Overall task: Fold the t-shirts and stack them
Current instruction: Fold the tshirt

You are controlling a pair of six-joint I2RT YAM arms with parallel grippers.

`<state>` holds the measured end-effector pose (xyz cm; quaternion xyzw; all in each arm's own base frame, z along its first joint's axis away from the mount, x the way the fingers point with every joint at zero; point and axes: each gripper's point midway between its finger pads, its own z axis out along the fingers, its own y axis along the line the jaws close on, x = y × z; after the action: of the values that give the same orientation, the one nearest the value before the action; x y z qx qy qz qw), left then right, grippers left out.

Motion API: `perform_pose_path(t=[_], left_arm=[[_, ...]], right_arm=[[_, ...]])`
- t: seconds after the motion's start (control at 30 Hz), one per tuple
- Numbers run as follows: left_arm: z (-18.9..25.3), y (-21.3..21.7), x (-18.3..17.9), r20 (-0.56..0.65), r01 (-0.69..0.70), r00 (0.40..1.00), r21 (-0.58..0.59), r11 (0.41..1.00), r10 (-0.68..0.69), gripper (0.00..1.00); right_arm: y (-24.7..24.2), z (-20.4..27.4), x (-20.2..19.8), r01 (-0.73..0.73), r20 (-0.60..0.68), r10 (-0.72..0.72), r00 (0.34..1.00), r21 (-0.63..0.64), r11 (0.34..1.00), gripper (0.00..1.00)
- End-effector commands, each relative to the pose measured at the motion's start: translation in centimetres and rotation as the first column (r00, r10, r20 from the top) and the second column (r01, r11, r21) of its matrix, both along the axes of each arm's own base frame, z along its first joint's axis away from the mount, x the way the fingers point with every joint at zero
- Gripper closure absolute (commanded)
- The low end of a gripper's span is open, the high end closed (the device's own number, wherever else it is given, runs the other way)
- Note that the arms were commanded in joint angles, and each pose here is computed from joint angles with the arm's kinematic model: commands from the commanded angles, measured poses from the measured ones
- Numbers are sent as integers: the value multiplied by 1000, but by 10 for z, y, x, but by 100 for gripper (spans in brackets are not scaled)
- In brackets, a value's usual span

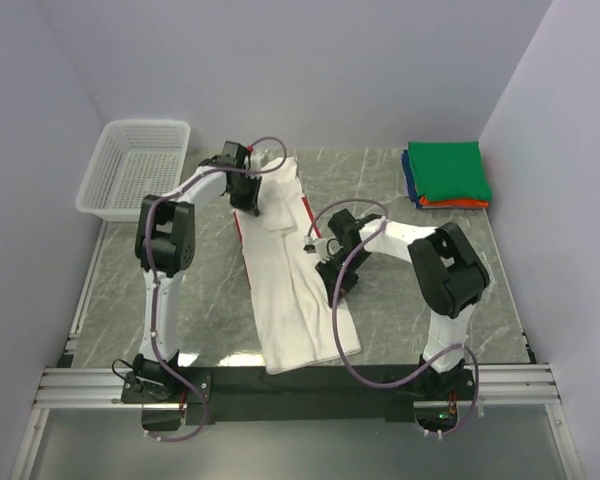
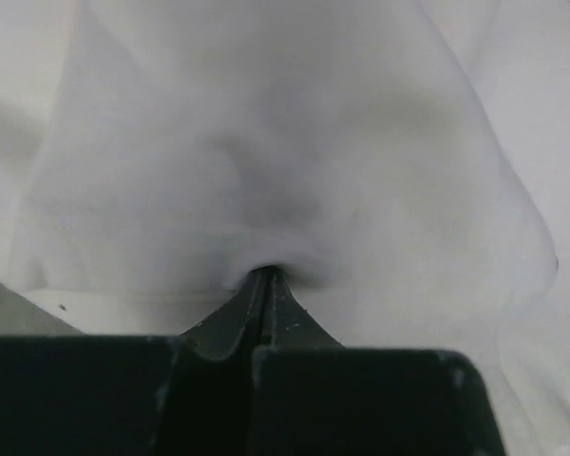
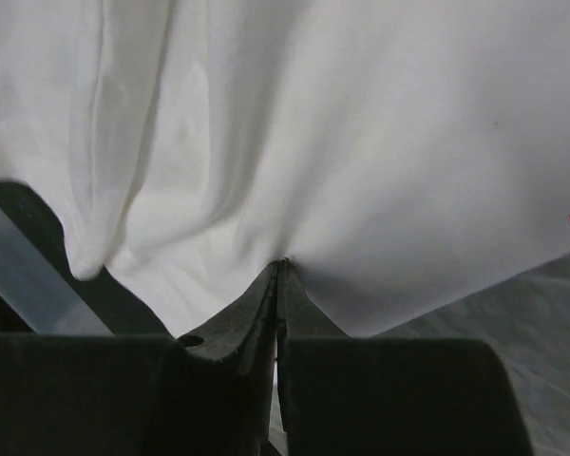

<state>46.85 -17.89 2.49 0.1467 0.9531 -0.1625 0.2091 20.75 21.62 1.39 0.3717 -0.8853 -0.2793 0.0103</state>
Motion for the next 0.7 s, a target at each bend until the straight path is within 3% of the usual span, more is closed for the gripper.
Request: perform_pose_path(t=[0.0, 0.07, 0.13, 0.23, 0.3, 0.43, 0.57, 0.63, 0.67], left_arm=[[-8, -9, 51, 80, -6, 997, 28, 1000, 3, 99], [-23, -9, 66, 80, -5, 997, 46, 999, 2, 99], [-4, -14, 96, 172, -7, 985, 44, 999, 0, 98], [6, -15, 121, 263, 16, 964, 62, 998, -32, 91], [21, -17, 132, 342, 21, 939, 61, 998, -41, 79], [64, -21, 140, 457, 60, 886, 50, 997, -76, 71], [136, -23, 135, 543, 75, 838, -4, 997, -61, 69], [143, -24, 120, 528, 91, 847, -37, 995, -58, 68], [172, -24, 111, 563, 94, 825, -57, 994, -46, 67]], right_arm=[[20, -4, 1, 3, -50, -1, 999, 41, 999, 93], [29, 5, 17, 19, -40, -17, 999, 56, 998, 89], [35, 9, 37, 38, 4, -39, 999, 60, 997, 83], [37, 11, 52, 61, 25, -62, 998, 50, 997, 78], [39, 20, 63, 71, 52, -75, 996, 64, 995, 74], [45, 43, 70, 73, 73, -83, 994, 135, 988, 67], [48, 57, 68, 76, 98, -94, 991, 173, 982, 68], [46, 57, 63, 77, 99, -95, 991, 169, 983, 71], [46, 55, 61, 79, 97, -95, 991, 156, 985, 72]])
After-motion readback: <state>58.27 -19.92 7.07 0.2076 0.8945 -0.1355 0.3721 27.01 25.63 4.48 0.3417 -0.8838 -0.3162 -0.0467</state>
